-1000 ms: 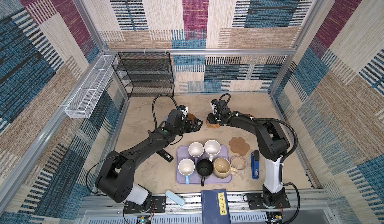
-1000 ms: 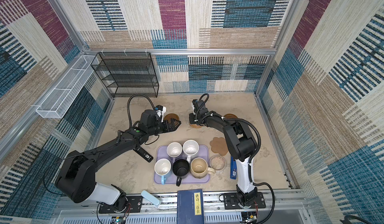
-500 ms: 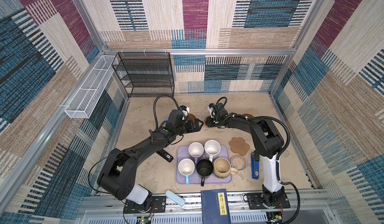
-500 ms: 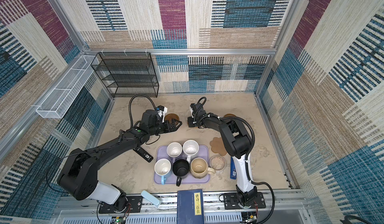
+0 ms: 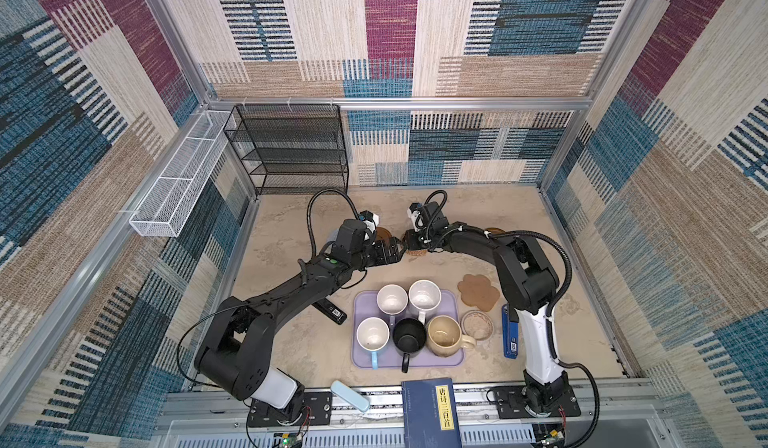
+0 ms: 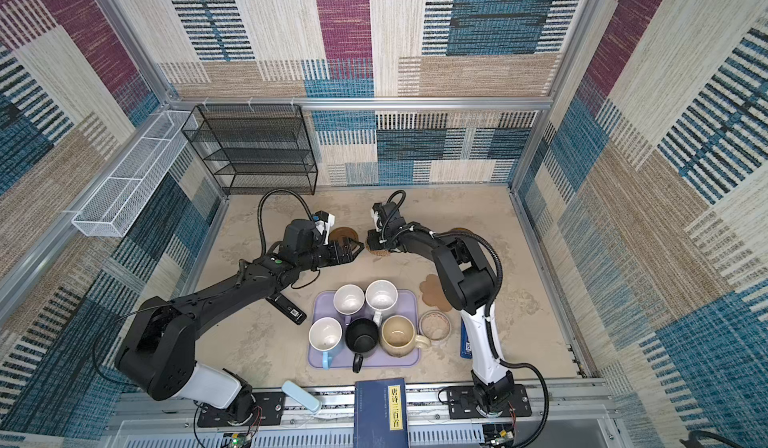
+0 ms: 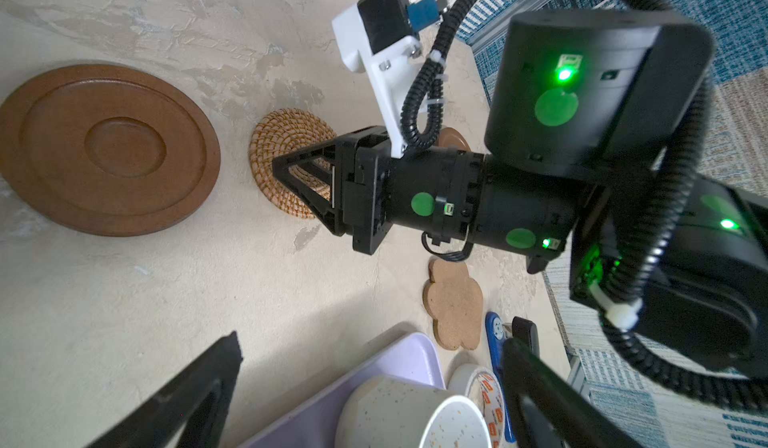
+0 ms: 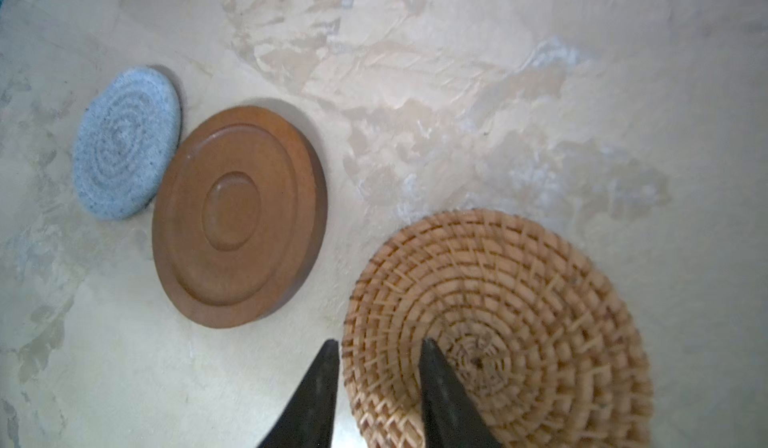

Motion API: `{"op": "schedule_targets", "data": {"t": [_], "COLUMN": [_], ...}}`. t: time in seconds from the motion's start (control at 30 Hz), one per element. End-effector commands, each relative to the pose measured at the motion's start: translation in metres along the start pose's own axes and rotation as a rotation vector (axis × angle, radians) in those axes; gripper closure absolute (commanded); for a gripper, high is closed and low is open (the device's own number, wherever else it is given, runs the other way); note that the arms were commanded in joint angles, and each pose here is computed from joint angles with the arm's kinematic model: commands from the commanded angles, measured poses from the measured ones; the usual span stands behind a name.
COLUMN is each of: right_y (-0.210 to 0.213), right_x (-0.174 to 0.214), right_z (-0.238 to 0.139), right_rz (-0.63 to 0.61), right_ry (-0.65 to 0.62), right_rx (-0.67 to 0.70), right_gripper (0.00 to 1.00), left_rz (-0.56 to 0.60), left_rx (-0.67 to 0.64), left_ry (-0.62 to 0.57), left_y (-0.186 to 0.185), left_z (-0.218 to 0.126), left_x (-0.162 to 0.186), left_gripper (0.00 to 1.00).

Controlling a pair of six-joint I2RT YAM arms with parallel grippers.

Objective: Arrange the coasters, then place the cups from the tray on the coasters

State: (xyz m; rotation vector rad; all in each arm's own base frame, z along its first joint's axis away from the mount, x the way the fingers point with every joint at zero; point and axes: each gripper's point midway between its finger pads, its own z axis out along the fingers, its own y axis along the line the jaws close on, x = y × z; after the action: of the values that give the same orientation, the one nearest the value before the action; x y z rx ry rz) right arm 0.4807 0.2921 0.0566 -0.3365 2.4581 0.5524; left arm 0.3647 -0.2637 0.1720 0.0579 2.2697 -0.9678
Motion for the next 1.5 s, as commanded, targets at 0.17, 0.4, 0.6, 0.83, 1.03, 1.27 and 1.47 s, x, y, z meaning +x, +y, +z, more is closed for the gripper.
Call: {"op": "schedule_targets", "data": {"t": [0.17, 0.4, 0.6, 0.83, 1.03, 1.27, 1.47], "right_y": [0.009, 0.006, -0.023, -0.052, -0.087, -0.090, -0.091], "right_x": [-0.045, -0.015, 0.030, 0.075, 0.136, 0.169, 0.187], "right_z": [-0.049, -0.120, -0.171, -0.218, -0.204, -0.184, -0.172], "right_rz": [-0.019, -0.004, 0.082, 0.169, 0.204, 0.220, 0.219], "right_ry": [-0.135, -0.205, -0.236, -0.294, -0.085, 0.068, 0.150], "right_rx": [0.035, 0.054, 0.175, 0.228, 0.287, 0.282, 0.307], "right_gripper": [0.62, 0.41, 0.00, 0.00, 0.04, 0.17, 0.20], "left_rz": [0.002, 0.013, 0.031, 0.109, 0.204, 0.214, 0.215], "left_rx": [0.023, 0.092, 0.236, 0.191, 0.155, 0.139, 0.129], "left_ry": [-0.029, -0.022, 0.072, 0.169, 0.192, 0.174, 0.190], "left_y": [-0.010, -0.034, -0.077, -0.089, -0.115, -0.122, -0.120], "left_z": [-0.008, -0.026, -0.037, -0.022, -0.004, 0.003, 0.013], "left_x": [-0.009, -0.015, 0.001, 0.037, 0.049, 0.036, 0.038], "left_gripper": [0.00, 0.00, 0.00, 0.00, 0.01, 0.02, 0.02]}}
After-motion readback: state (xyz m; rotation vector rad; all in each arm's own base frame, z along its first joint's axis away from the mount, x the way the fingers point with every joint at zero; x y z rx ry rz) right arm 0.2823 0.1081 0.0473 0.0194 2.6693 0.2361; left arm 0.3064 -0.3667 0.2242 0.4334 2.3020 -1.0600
